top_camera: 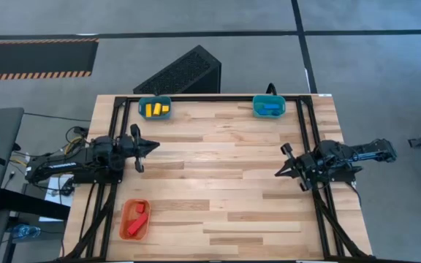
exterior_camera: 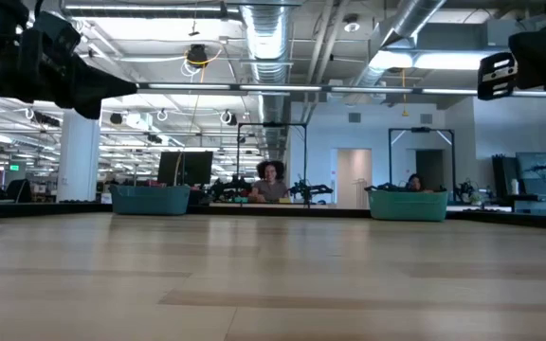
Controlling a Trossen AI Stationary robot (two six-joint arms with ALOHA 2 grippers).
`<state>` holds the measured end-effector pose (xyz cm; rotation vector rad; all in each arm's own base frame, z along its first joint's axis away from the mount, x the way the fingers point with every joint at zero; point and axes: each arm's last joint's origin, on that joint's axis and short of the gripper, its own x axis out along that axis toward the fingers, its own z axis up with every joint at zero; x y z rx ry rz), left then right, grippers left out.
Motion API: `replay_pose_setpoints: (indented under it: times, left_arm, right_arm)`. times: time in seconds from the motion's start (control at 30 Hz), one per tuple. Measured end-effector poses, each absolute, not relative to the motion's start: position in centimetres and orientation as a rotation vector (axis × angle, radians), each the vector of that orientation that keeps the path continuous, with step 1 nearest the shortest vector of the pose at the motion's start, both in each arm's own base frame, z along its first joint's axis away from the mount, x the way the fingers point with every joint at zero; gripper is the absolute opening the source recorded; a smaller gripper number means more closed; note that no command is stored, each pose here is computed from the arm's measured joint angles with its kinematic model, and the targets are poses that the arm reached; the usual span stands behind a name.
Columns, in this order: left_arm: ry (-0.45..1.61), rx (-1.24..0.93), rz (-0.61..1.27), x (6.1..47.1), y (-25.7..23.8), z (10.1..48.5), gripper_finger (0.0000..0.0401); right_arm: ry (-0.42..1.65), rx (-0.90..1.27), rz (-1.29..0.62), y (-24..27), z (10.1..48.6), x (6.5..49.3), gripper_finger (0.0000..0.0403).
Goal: Sort & place blocks by color
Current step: Return to Home Position
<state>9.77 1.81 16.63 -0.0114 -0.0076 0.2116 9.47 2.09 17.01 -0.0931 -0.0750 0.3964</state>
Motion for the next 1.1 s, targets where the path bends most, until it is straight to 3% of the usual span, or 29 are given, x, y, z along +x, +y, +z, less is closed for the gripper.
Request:
replay_pose_setpoints:
  times: [0.17, 1.1]
  left_arm:
    - [0.002, 0.094, 0.210, 9.77, 1.80, 16.64, 0.0000]
    - [-0.001, 0.065, 0.210, 9.77, 1.80, 16.64, 0.0000]
  right_arm:
    - [-0.057, -0.002, 0.400, 2.09, 17.01, 9.47, 0.0024]
    - [-0.054, 0.007, 0.401, 2.09, 17.01, 9.47, 0.0022]
